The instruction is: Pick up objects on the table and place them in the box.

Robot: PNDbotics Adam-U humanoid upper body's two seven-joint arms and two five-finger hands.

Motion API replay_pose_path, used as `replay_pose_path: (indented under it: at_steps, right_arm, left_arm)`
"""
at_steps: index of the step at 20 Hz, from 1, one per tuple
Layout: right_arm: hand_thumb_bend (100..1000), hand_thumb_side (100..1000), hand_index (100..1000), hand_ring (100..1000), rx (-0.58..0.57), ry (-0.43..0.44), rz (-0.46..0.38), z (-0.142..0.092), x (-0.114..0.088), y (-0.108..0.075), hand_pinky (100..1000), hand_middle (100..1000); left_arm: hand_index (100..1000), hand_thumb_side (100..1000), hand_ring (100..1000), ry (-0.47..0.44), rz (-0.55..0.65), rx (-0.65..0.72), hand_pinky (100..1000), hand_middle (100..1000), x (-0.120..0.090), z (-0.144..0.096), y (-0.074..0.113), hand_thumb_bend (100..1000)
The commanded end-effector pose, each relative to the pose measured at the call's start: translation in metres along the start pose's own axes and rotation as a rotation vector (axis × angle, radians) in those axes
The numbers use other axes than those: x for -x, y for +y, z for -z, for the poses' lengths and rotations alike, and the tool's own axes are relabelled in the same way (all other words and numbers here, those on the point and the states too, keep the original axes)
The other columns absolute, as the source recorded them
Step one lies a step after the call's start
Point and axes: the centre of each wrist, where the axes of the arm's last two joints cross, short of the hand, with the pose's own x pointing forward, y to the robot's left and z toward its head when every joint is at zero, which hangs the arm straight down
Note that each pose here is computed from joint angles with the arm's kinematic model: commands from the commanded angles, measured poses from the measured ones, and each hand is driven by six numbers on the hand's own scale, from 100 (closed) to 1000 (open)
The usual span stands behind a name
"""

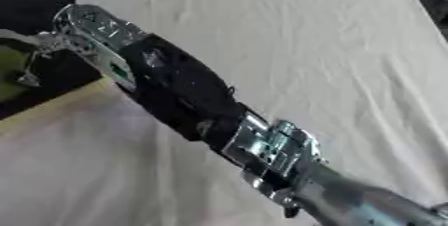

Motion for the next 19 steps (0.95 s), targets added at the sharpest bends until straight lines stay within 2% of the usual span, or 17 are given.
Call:
replay_pose_path:
  at_steps: [1,3,6,9,13,15,18,19]
  right_arm:
    - [387,100,801,790,0.129,0.041,-0.020,-0.025,0.014,-0.050,803,744]
    - [386,100,804,790,0.216,0.067,-0.021,-0.052,0.021,-0.079,803,744]
    - [317,108,832,799,0.358,0.096,0.007,-0.098,0.025,-0.120,809,755]
    - [231,192,844,802,0.479,0.097,0.054,-0.138,0.016,-0.150,815,761]
    - [119,297,865,812,0.592,0.110,0.113,-0.185,0.002,-0.168,822,786]
    - [100,343,872,816,0.625,0.138,0.135,-0.207,-0.003,-0.171,824,796]
    - [100,458,895,831,0.655,0.191,0.163,-0.233,-0.007,-0.169,832,828]
    - [100,458,895,831,0.665,0.205,0.176,-0.240,-0.007,-0.168,832,828]
  left_arm:
    - [748,527,738,-0.020,0.034,-0.003,784,628,-0.004,0.004,0.008,254]
    - [747,533,737,-0.004,0.052,-0.008,784,627,-0.002,0.000,0.011,250]
    - [747,537,737,0.012,0.074,-0.010,783,627,0.000,-0.004,0.015,246]
    - [747,538,737,0.020,0.087,-0.010,783,626,0.001,-0.006,0.017,242]
    - [747,541,737,0.032,0.096,-0.010,782,626,0.002,-0.009,0.018,236]
    - [747,540,737,0.038,0.105,-0.011,782,626,0.002,-0.010,0.020,237]
    - [747,542,737,0.045,0.120,-0.011,782,625,0.003,-0.011,0.022,234]
    - [747,542,737,0.046,0.122,-0.011,782,625,0.003,-0.011,0.022,234]
